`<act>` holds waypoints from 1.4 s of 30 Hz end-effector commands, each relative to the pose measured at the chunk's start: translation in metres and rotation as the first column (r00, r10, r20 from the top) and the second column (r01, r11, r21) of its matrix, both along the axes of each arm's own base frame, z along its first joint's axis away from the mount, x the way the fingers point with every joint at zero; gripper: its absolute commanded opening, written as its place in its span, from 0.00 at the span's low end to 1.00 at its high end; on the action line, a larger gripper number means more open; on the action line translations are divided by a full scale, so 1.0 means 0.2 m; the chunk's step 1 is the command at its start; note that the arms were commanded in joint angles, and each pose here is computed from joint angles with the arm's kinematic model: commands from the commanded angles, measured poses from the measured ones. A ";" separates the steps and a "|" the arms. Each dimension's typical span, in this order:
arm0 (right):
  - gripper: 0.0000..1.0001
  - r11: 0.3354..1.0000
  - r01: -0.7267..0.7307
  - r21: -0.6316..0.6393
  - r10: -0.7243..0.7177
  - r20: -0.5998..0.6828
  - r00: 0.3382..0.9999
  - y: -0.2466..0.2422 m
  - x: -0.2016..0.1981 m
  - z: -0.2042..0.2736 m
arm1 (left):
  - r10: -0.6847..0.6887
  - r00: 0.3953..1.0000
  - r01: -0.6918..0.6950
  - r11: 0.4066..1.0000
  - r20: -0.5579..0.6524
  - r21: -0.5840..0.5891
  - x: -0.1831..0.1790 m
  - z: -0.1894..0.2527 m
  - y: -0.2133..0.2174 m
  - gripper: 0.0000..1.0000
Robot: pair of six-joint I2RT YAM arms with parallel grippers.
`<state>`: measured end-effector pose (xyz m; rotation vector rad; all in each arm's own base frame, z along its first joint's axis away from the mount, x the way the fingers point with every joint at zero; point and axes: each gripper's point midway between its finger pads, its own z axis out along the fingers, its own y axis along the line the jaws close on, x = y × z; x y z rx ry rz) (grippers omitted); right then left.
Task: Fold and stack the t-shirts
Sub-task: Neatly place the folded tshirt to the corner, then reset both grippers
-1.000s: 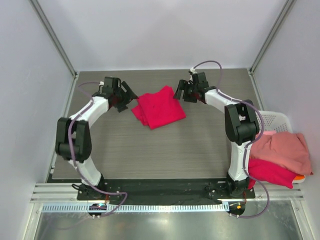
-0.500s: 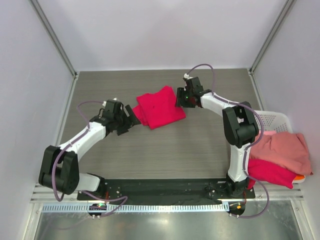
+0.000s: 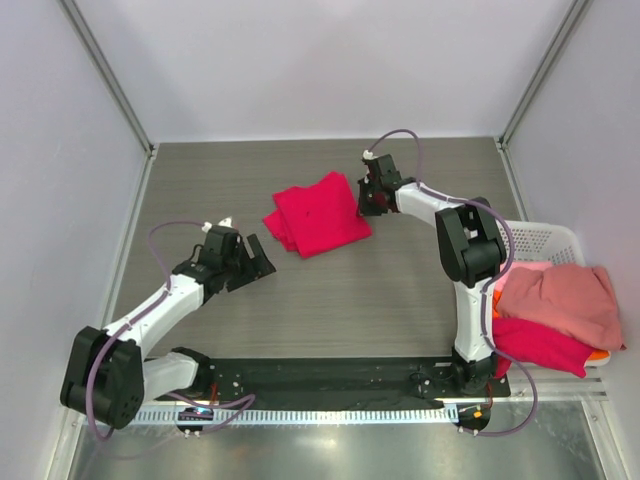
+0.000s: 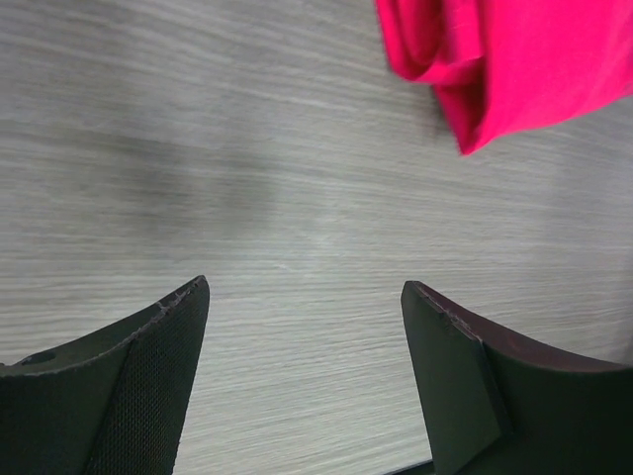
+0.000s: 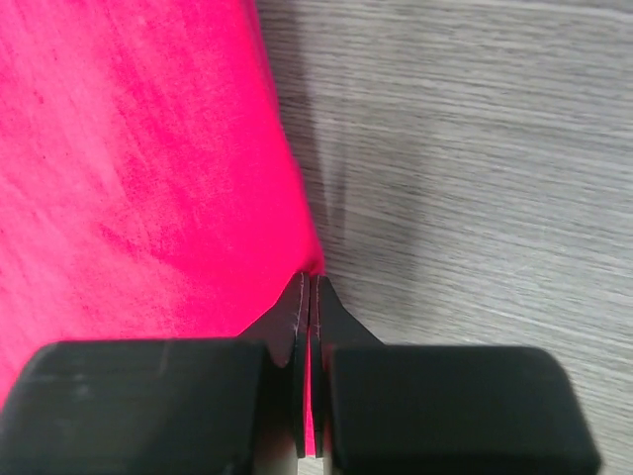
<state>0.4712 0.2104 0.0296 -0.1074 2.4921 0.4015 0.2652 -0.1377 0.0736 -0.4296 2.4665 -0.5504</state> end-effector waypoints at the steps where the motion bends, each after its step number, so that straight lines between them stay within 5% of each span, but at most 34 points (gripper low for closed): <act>1: 0.01 0.998 0.028 -0.054 -0.025 0.045 0.999 -0.05 0.06 0.06 | -0.007 0.993 0.004 1.000 0.121 0.031 0.05 0.05 0.03 0.79; 5: 0.01 0.938 0.237 -0.252 -0.228 0.065 0.972 -0.36 0.11 0.07 | -0.014 0.986 0.009 1.000 0.165 0.030 0.06 0.06 0.03 0.79; 10: 0.01 0.850 0.447 -0.279 -0.450 0.056 0.891 -0.80 0.15 0.12 | -0.041 0.986 0.037 0.999 0.161 0.028 0.06 0.04 0.01 0.78; 18: 0.01 0.531 0.687 -0.496 -0.719 0.165 0.675 -1.69 0.06 0.18 | -0.067 0.987 0.065 0.998 0.143 0.022 0.03 0.00 -0.02 0.78; 20: 0.18 0.442 0.695 -0.568 -0.751 0.190 0.632 -1.82 0.04 0.20 | -0.074 0.987 0.072 0.997 0.143 0.015 0.02 0.00 -0.03 0.78; 21: 0.69 0.325 0.724 -0.608 -0.784 0.255 0.566 -1.92 0.02 0.28 | -0.079 0.987 0.077 0.997 0.143 0.016 0.01 -0.01 -0.04 0.78; 22: 0.90 0.261 0.760 -0.596 -0.792 0.318 0.521 -1.96 0.04 0.35 | -0.081 0.986 0.079 0.997 0.145 0.018 0.01 0.00 -0.04 0.78; 23: 0.96 0.224 0.761 -0.609 -0.793 0.339 0.505 -1.97 0.02 0.41 | -0.081 0.986 0.079 0.997 0.145 0.018 0.01 0.00 -0.04 0.78; 30: 0.97 0.287 0.882 -0.374 -0.768 0.460 0.445 -1.81 0.03 0.85 | -0.084 0.984 0.082 0.996 0.158 0.018 0.01 0.01 -0.04 0.79; 32: 0.97 0.356 0.888 -0.291 -0.741 0.491 0.458 -1.67 0.04 1.01 | -0.089 0.982 0.087 0.996 0.168 0.019 0.01 0.02 -0.05 0.79; 35: 0.93 0.607 0.771 -0.190 -0.650 0.440 0.620 -1.29 0.11 1.05 | -0.096 0.977 0.093 0.995 0.192 0.023 0.01 0.05 -0.04 0.79; 39: 0.96 0.817 0.567 -0.103 -0.479 0.427 0.767 -0.84 -0.01 1.04 | -0.113 0.969 0.112 0.994 0.222 0.015 0.01 0.07 -0.06 0.79; 42: 1.00 0.899 0.433 -0.059 -0.374 0.410 0.832 -0.57 -0.13 0.92 | -0.124 0.961 0.126 0.992 0.248 0.007 0.01 0.09 -0.07 0.79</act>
